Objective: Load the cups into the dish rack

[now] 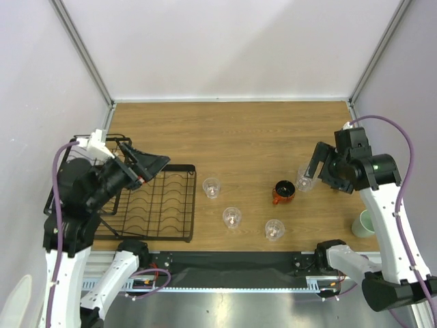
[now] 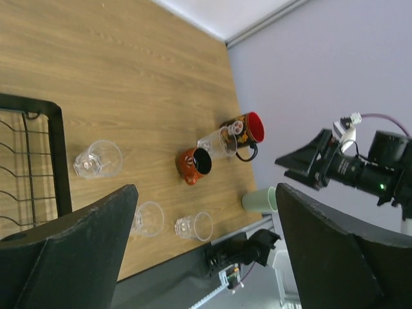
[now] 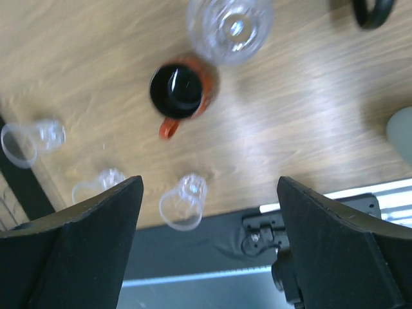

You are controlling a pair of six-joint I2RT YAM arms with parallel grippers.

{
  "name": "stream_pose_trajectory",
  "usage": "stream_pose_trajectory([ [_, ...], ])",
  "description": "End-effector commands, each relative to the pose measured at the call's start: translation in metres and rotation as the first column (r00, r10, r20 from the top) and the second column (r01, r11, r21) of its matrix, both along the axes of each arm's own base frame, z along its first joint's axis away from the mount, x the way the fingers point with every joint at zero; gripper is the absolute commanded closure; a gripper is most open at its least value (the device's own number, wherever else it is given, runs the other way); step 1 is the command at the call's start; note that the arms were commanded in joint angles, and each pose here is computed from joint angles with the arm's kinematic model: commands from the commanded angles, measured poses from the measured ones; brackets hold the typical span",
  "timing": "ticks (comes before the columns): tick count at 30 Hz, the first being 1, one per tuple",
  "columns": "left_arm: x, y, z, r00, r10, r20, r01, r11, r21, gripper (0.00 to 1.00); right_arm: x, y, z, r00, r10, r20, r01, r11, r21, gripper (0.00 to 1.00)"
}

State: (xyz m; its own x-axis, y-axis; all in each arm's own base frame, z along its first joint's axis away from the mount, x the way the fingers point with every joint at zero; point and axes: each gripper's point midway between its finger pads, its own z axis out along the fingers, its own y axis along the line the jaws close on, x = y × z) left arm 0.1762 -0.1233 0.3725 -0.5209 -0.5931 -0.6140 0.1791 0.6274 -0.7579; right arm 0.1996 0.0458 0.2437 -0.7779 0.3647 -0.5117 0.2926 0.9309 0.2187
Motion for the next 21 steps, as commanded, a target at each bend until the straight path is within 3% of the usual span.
stream_pose_trajectory([
  [1,-0.004,-0.010,0.016,0.997,-0.077,0.028,0.077,0.997,-0.008,0.06,0.028,-0.016,0.008,0.997,-0.038,0.064,0.040,0.999,-0.018,0.08],
  [5,0.001,-0.023,0.018,0.988,-0.156,0.019,0.156,0.987,-0.029,0.28,0.060,-0.031,0.003,0.991,-0.117,0.058,0.120,0.992,-0.038,0.07],
  [6,0.001,-0.026,0.019,0.985,-0.173,0.021,0.173,0.984,-0.036,0.28,0.074,-0.038,0.001,0.987,-0.148,0.055,0.150,0.988,-0.032,0.07],
  [16,0.026,-0.042,0.023,0.956,-0.292,0.013,0.291,0.956,0.025,0.08,0.143,-0.095,-0.036,0.946,-0.323,-0.032,0.323,0.946,-0.007,0.04],
  [21,0.036,-0.043,0.017,0.950,-0.312,0.017,0.310,0.948,0.069,0.08,0.170,-0.129,-0.052,0.927,-0.372,-0.041,0.372,0.928,-0.006,0.05],
])
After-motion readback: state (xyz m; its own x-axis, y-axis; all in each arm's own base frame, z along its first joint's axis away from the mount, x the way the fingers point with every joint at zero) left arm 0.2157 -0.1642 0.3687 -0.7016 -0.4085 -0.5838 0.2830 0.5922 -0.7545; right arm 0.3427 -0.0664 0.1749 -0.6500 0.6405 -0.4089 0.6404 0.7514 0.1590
